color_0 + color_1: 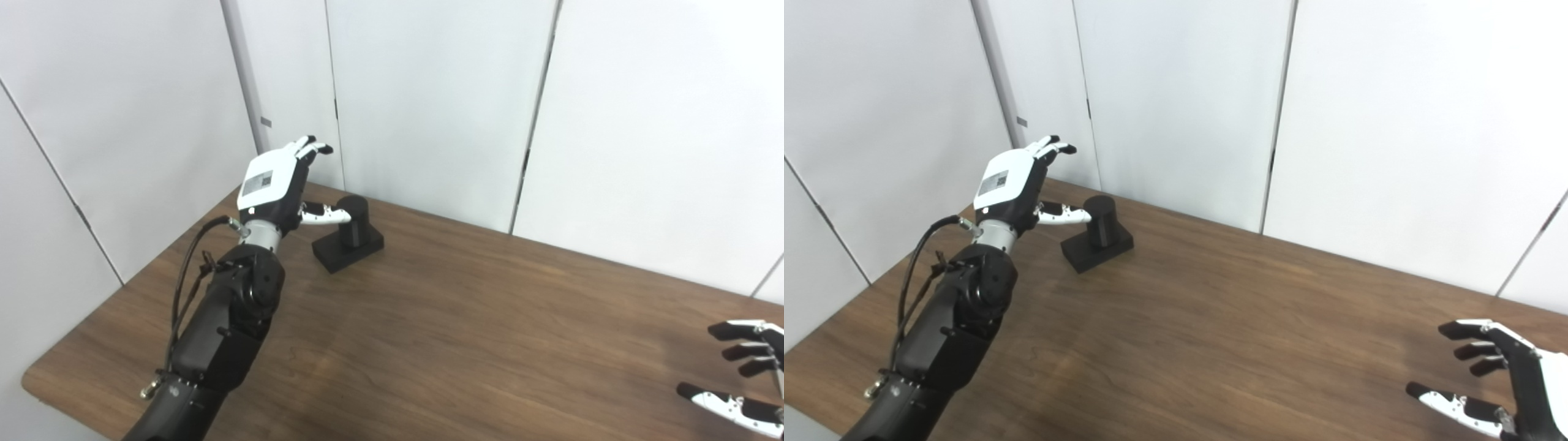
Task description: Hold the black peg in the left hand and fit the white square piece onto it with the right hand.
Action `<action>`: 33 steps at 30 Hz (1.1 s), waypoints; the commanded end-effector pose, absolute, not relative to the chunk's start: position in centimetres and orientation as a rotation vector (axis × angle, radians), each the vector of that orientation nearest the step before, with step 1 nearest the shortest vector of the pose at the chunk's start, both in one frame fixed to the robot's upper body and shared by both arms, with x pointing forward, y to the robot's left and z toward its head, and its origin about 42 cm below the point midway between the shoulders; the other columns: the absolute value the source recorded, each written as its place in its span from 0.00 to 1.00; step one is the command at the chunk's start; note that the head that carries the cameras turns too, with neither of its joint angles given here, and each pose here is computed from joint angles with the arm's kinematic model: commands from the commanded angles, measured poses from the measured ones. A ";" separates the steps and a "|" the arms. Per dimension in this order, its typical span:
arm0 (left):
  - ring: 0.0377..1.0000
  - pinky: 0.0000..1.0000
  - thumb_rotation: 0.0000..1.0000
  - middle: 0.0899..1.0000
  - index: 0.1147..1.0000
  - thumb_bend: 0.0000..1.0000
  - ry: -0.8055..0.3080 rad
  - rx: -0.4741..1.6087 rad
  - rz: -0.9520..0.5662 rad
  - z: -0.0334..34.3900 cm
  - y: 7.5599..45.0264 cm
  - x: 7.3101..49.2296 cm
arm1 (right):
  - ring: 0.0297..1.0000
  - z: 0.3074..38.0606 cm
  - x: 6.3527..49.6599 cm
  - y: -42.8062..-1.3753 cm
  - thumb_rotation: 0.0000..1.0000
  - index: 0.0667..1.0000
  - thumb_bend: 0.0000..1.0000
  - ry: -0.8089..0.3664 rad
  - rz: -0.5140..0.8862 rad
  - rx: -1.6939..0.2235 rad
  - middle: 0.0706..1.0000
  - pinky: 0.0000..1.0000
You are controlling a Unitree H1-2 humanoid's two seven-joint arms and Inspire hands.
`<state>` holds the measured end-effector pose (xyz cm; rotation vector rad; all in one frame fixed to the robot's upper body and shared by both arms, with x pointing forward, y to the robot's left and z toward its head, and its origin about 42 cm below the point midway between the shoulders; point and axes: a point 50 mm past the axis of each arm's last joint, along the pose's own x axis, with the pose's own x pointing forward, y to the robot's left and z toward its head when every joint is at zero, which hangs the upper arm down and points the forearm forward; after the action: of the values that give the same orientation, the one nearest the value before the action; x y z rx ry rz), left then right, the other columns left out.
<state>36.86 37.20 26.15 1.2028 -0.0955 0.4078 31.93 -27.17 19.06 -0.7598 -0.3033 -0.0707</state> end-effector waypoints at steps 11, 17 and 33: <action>1.00 0.77 0.69 1.00 0.85 1.00 0.032 1.338 0.462 27.2 37.1 38.7 | 0.53 21.3 32.4 -26.8 0.00 0.56 0.72 -0.397 -0.086 -0.758 0.60 0.44; 1.00 0.82 0.75 1.00 0.87 1.00 0.128 1.375 0.410 25.0 37.1 40.1 | 0.53 21.4 32.4 -26.7 0.00 0.55 0.72 -0.405 -0.088 -0.763 0.59 0.44; 1.00 0.86 0.74 1.00 0.87 1.00 0.269 1.405 0.304 21.4 37.9 41.8 | 0.52 21.9 31.9 -26.3 0.00 0.55 0.73 -0.403 -0.083 -0.762 0.58 0.43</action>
<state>40.58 36.91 18.38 1.3728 0.3337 0.2318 31.64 -26.64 19.80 -0.7612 -0.3241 -0.0689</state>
